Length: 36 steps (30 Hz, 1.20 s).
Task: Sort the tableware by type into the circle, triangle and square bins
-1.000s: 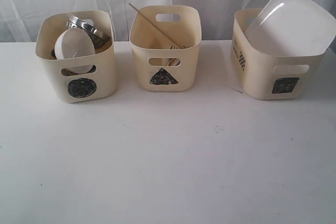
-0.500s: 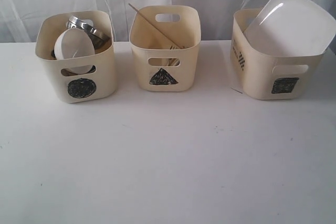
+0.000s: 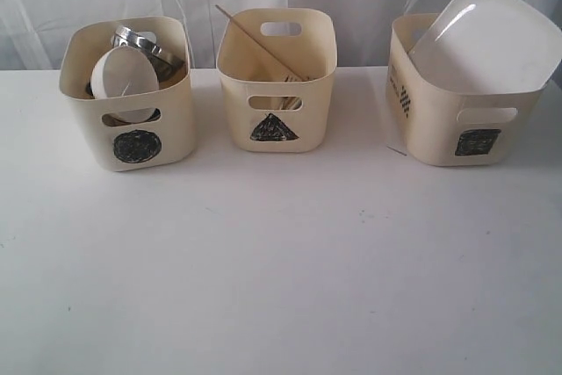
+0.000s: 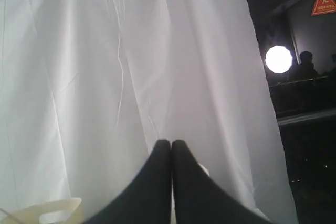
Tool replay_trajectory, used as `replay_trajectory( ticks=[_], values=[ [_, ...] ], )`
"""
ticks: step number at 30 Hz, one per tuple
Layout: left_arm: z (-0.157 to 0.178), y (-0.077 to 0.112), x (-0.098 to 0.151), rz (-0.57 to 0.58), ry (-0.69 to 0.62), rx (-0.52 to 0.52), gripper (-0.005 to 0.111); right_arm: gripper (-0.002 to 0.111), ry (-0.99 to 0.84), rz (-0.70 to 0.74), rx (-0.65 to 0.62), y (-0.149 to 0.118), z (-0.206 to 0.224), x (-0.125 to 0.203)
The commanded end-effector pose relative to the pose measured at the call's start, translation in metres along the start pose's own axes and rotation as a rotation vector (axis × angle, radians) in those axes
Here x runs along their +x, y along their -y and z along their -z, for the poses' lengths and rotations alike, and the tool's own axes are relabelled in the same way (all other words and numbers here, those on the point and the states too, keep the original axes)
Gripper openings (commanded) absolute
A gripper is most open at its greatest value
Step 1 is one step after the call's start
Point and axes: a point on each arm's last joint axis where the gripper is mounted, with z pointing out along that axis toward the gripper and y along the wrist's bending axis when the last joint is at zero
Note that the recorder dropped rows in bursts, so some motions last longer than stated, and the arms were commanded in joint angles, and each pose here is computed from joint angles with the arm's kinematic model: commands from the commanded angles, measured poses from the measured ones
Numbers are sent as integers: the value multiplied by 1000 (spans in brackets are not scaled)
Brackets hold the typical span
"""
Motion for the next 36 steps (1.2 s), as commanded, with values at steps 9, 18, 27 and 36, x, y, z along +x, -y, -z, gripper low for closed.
replay_trajectory(
  ticks=[9,18,27,36],
  values=[
    [-1,1,4,8,-29,8,0,0,-644,158,-81,1,19,56],
    [-1,1,4,8,-29,8,0,0,-651,191,-79,3,19,57],
    [-1,1,4,8,-29,8,0,0,-647,221,-56,6,19,56],
    [-1,1,4,8,-29,8,0,0,-637,213,-68,5,18,55]
  ],
)
